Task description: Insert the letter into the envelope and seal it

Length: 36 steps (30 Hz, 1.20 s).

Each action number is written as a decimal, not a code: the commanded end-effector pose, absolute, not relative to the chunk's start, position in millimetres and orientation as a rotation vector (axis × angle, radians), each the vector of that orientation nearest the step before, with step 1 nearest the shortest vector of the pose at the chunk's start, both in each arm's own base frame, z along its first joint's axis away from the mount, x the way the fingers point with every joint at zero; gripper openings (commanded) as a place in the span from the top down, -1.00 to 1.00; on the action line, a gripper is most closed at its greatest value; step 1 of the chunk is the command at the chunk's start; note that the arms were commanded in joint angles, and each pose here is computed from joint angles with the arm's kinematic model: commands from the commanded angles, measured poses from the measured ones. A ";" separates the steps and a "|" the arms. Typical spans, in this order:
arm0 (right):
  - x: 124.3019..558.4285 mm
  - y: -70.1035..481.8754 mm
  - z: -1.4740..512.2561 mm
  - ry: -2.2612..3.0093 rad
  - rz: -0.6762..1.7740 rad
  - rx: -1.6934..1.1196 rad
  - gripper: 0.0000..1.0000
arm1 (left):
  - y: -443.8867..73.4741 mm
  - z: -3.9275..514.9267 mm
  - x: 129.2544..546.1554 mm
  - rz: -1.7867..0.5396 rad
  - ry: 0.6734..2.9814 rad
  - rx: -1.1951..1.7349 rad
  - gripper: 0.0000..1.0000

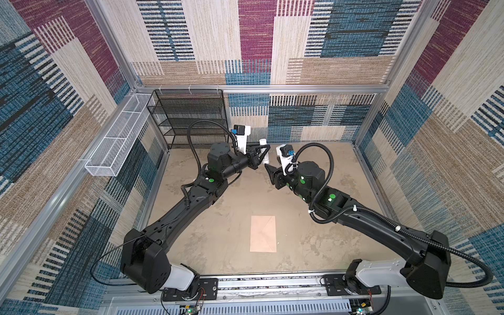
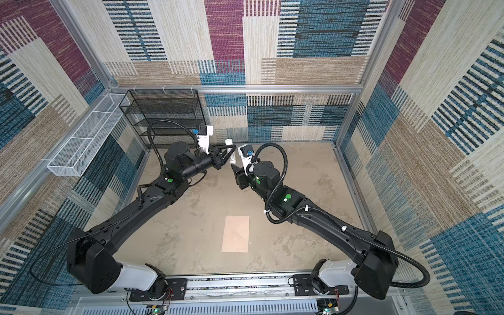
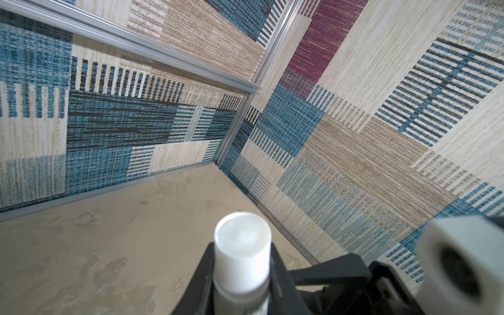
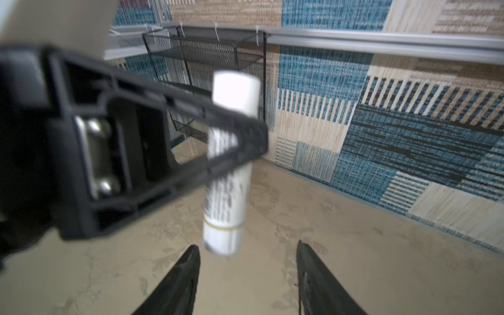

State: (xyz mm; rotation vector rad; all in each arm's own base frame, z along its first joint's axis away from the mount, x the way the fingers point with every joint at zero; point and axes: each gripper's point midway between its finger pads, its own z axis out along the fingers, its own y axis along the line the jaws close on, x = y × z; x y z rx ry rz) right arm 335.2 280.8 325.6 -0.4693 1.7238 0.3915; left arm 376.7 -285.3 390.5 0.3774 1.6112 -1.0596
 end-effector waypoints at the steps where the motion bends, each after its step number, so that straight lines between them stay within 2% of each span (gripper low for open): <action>1: 338.1 261.5 308.6 1.731 0.377 -0.450 -0.24 | -272.1 408.4 380.5 -1.002 1.558 0.348 1.00; 6: 351.4 224.3 291.4 1.788 0.360 -0.383 -0.28 | -264.6 410.9 381.5 -0.992 1.557 0.342 1.00; 11: 383.1 198.4 272.3 1.934 0.290 -0.371 -0.31 | -266.8 396.8 378.1 -0.991 1.597 0.384 1.00; 20: 440.5 159.0 215.8 2.408 0.284 -0.036 -0.25 | -273.3 368.7 361.4 -0.967 1.643 0.495 1.00; 28: 456.5 164.1 205.7 2.518 0.503 0.073 -0.21 | -289.3 355.1 339.5 -1.002 1.588 0.654 1.00; 36: 451.4 193.0 228.4 2.489 0.744 -0.008 -0.20 | -299.0 347.3 330.4 -1.025 1.566 0.741 1.00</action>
